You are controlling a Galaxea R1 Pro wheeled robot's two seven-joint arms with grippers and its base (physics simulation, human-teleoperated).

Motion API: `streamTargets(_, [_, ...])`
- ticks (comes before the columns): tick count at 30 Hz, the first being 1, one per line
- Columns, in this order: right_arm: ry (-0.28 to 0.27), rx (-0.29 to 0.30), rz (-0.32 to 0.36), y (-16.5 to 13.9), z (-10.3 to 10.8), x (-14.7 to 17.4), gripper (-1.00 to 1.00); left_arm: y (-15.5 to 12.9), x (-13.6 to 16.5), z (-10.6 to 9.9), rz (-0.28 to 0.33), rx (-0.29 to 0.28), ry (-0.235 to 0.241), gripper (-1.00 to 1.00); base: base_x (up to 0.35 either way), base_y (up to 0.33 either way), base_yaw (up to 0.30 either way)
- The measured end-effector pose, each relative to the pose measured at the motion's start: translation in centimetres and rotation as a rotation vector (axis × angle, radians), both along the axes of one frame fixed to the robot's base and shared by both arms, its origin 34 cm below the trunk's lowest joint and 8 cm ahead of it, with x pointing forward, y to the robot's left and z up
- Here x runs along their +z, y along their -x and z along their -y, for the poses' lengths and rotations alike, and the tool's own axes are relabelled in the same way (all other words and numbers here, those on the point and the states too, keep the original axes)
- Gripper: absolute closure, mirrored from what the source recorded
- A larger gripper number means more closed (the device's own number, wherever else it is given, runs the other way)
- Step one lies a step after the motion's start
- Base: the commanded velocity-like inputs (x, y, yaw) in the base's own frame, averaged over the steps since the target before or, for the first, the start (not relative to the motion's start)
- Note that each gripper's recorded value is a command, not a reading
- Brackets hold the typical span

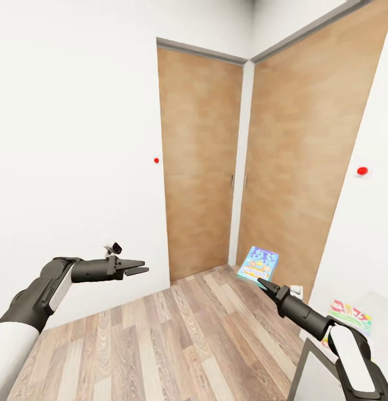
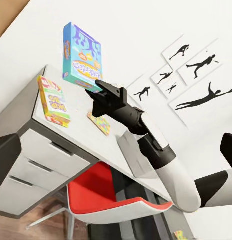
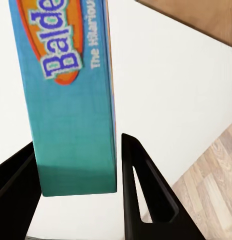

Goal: Put all the toys in the child's room - the three board games (two on the bed and one on the table), the two jigsaw puzzles on the table, and the tennis ball on the table - inside the toy box on the table in the child's room.

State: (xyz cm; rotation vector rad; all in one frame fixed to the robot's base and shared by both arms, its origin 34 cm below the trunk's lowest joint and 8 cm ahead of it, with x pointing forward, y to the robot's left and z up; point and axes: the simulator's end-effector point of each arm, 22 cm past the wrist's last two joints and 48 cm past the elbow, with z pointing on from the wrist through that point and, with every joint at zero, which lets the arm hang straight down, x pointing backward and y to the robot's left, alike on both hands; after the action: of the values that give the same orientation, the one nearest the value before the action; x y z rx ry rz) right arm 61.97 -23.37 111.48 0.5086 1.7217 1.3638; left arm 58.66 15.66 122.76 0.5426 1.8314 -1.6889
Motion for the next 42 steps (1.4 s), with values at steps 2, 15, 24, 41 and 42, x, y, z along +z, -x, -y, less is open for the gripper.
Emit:
streamTargets(2, [0.001, 0.000, 0.000, 0.00, 0.03, 0.00, 1.00, 0.00, 0.00, 0.00, 0.000, 0.000, 0.000, -1.00, -0.006, 0.000, -0.276])
streamTargets(15, [0.001, -0.001, -0.001, -0.05, 0.08, -0.05, 1.00, -0.05, -0.03, 0.06, -0.001, -0.001, 0.001, -1.00, -0.238, 0.000, -0.276])
streamTargets(24, [0.001, -0.001, 0.000, -0.01, 0.07, -0.01, 1.00, 0.00, 0.00, 0.03, 0.000, 0.000, 0.000, -1.00, -0.110, 0.000, -0.276])
streamTargets(41, [-0.004, -0.001, -0.014, -0.01, 0.09, -0.56, 1.00, -0.02, -0.02, 0.00, 0.001, 0.001, -0.001, -1.00, -0.004, 0.000, -0.276])
streamTargets(42, [-0.004, -0.001, -0.014, 0.00, 0.09, -0.56, 1.00, -0.02, -0.02, 0.00, 0.001, 0.001, -0.001, -1.00, 0.000, 0.000, -0.276])
